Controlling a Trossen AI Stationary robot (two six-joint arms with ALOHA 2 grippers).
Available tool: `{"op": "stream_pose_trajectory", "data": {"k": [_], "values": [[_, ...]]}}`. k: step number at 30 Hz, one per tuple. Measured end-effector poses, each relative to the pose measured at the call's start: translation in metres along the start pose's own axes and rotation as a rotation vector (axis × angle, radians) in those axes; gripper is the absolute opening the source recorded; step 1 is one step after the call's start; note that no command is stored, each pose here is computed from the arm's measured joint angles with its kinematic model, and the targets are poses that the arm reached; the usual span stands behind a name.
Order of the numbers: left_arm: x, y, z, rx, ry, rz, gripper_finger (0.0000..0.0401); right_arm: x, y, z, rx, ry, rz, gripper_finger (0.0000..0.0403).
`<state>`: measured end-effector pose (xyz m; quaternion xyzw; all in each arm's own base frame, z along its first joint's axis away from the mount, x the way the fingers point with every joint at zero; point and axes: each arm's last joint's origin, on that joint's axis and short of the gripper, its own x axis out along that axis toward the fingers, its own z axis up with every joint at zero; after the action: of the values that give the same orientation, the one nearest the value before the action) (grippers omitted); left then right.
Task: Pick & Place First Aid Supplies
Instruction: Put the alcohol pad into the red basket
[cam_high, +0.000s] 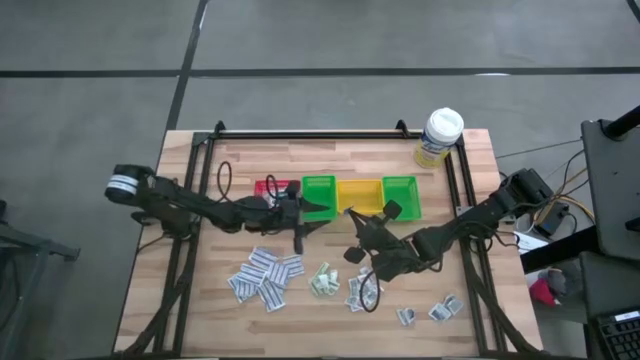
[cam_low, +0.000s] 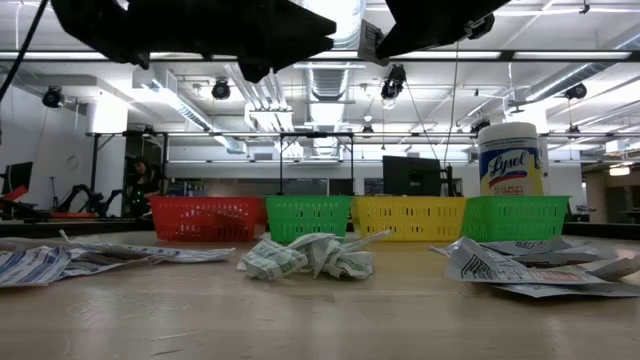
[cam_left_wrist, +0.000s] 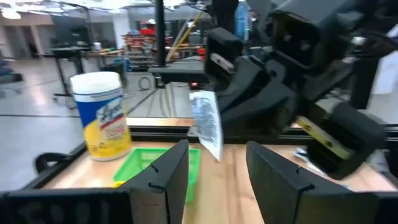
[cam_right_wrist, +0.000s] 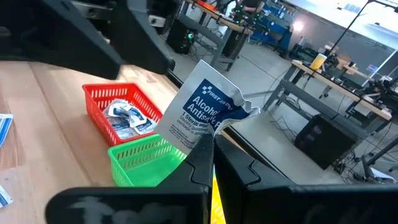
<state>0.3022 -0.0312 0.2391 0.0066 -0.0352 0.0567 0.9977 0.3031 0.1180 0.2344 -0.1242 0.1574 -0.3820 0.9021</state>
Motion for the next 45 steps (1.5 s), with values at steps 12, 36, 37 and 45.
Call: {"op": "stream_pose_trajectory", "data": {"k": [12, 36, 37, 45], "values": [[0.023, 0.000, 0.002, 0.002, 0.012, 0.034, 0.0158, 0.000, 0.000, -0.001, -0.009, 0.001, 0.000, 0.0008], [0.044, 0.005, 0.004, -0.041, 0.059, 0.059, 0.0149, 0.000, 0.000, 0.000, -0.002, -0.001, 0.003, 0.0008], [0.044, 0.005, 0.004, -0.043, 0.059, 0.059, 0.0141, 0.000, 0.000, 0.000, -0.001, -0.001, 0.004, 0.0008], [0.045, 0.005, 0.003, -0.014, 0.066, -0.005, 0.0011, 0.000, 0.000, 0.000, 0.000, -0.002, 0.004, 0.0008]]}}
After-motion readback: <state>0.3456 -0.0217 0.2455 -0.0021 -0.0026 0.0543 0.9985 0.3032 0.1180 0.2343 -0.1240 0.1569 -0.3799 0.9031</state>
